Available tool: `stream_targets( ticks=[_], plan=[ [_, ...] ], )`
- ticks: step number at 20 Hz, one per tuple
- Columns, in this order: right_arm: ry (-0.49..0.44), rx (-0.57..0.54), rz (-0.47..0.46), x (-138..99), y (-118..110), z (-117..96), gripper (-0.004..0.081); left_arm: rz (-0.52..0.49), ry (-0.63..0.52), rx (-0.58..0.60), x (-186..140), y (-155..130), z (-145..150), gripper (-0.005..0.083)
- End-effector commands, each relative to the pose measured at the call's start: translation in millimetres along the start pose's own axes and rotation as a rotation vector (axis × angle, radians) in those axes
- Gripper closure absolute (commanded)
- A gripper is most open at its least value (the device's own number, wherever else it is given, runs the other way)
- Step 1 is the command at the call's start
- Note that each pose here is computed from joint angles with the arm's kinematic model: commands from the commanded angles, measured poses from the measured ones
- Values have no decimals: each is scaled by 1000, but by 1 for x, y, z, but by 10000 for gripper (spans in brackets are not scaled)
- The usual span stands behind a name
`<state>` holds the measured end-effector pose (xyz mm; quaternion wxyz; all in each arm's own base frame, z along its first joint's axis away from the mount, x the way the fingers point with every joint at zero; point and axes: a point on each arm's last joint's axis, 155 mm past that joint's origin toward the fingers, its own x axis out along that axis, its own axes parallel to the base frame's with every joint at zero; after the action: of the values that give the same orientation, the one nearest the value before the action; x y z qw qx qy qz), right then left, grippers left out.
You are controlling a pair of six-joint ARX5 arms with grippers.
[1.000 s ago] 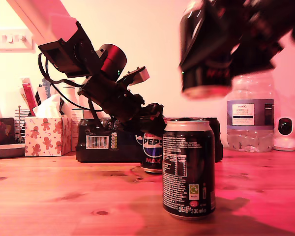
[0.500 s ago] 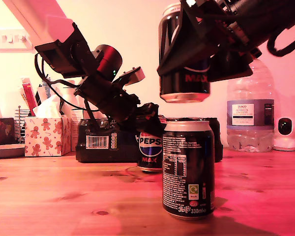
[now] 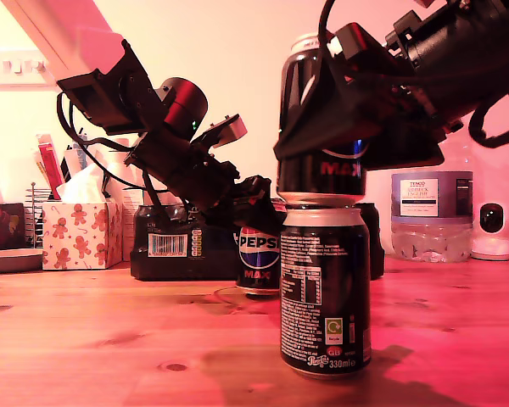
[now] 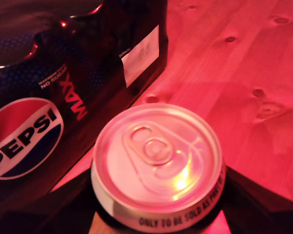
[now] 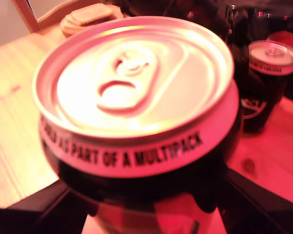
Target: Stack up the Pepsi cans on top of each other
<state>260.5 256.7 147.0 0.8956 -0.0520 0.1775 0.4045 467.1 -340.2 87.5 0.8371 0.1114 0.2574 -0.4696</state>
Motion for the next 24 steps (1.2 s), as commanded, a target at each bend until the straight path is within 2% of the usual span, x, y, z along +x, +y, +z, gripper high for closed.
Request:
stream_targets(
  ticks=[1, 17, 20, 24],
  plan=[
    [-43, -6, -9, -2, 1, 8, 384, 8, -74, 42, -16, 0, 31, 332],
    [20, 1, -39, -2, -4, -11, 385, -33, -88, 44, -17, -7, 33, 332],
    [37, -1, -85, -3, -13, -14, 385, -35, -89, 44, -17, -7, 33, 332],
    [62, 1, -88, -3, -13, -17, 385, -53, -93, 44, -17, -10, 34, 332]
  ],
)
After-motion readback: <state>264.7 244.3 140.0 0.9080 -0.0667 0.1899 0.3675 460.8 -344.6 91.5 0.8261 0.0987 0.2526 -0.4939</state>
